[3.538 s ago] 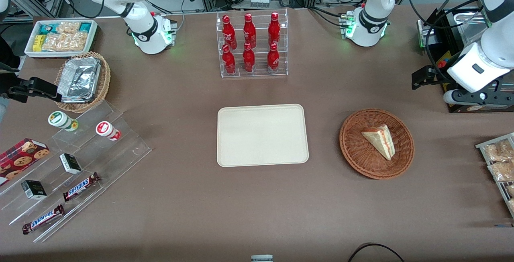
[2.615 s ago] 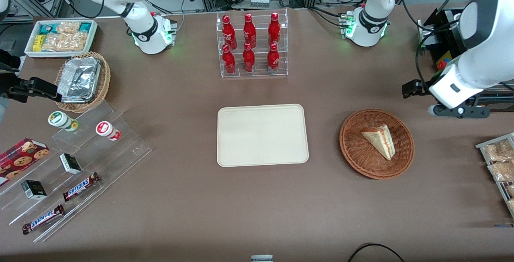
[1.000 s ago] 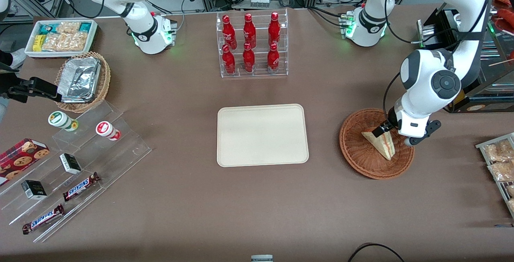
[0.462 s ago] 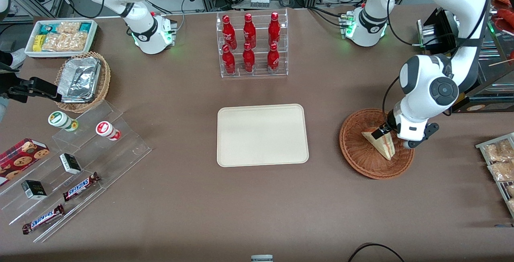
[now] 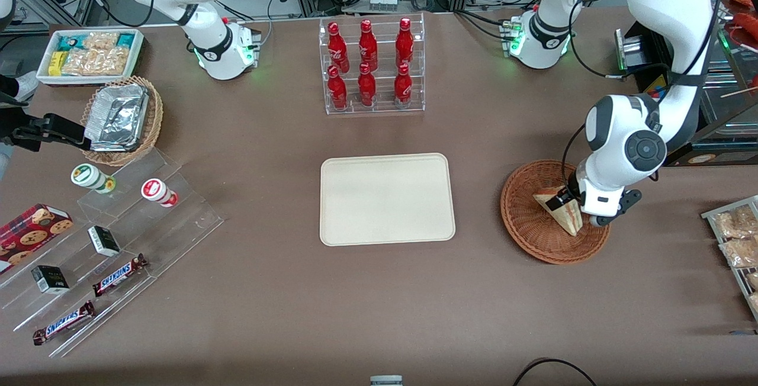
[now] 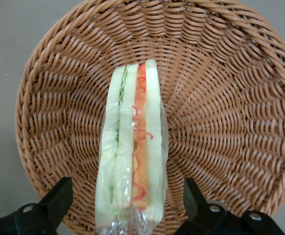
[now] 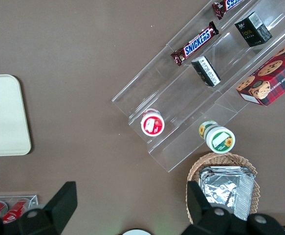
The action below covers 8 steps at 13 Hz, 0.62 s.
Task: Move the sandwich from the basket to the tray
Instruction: 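Lower the open left gripper around the wrapped sandwich, then close the left gripper on the sandwich and lift it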
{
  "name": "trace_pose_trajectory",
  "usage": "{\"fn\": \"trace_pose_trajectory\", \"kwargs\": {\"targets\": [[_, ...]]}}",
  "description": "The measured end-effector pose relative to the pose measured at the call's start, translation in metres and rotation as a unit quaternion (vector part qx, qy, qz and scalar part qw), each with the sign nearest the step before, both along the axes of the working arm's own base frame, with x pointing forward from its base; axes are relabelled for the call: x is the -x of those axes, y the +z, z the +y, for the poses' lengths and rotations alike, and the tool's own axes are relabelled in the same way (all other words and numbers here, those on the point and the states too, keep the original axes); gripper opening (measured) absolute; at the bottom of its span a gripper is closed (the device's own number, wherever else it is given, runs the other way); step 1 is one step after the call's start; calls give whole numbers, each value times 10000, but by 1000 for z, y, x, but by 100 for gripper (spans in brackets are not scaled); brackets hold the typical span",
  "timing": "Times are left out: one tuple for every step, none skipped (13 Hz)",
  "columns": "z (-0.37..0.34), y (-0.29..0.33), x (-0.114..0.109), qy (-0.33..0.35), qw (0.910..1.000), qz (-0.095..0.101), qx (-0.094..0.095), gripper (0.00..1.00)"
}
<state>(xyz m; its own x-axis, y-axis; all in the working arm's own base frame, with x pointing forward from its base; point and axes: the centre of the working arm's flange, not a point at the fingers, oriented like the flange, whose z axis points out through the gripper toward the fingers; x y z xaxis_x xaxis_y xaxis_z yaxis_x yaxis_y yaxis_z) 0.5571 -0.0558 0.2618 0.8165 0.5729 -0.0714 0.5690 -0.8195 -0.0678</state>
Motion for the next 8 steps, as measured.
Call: {"fn": "trace_pose_trajectory", "kwargs": {"targets": [[0, -5, -1, 84, 10000, 15, -6, 100], [0, -8, -1, 130, 9999, 26, -8, 100], [0, -11, -1, 154, 9999, 37, -9, 100], [0, -12, -1, 166, 9998, 49, -11, 96], [1, -13, -1, 205, 9998, 58, -15, 93], [1, -14, 0, 265, 9996, 66, -21, 84], [2, -15, 0, 307, 9995, 72, -25, 71], [3, -15, 0, 328, 9994, 79, -28, 59]]}}
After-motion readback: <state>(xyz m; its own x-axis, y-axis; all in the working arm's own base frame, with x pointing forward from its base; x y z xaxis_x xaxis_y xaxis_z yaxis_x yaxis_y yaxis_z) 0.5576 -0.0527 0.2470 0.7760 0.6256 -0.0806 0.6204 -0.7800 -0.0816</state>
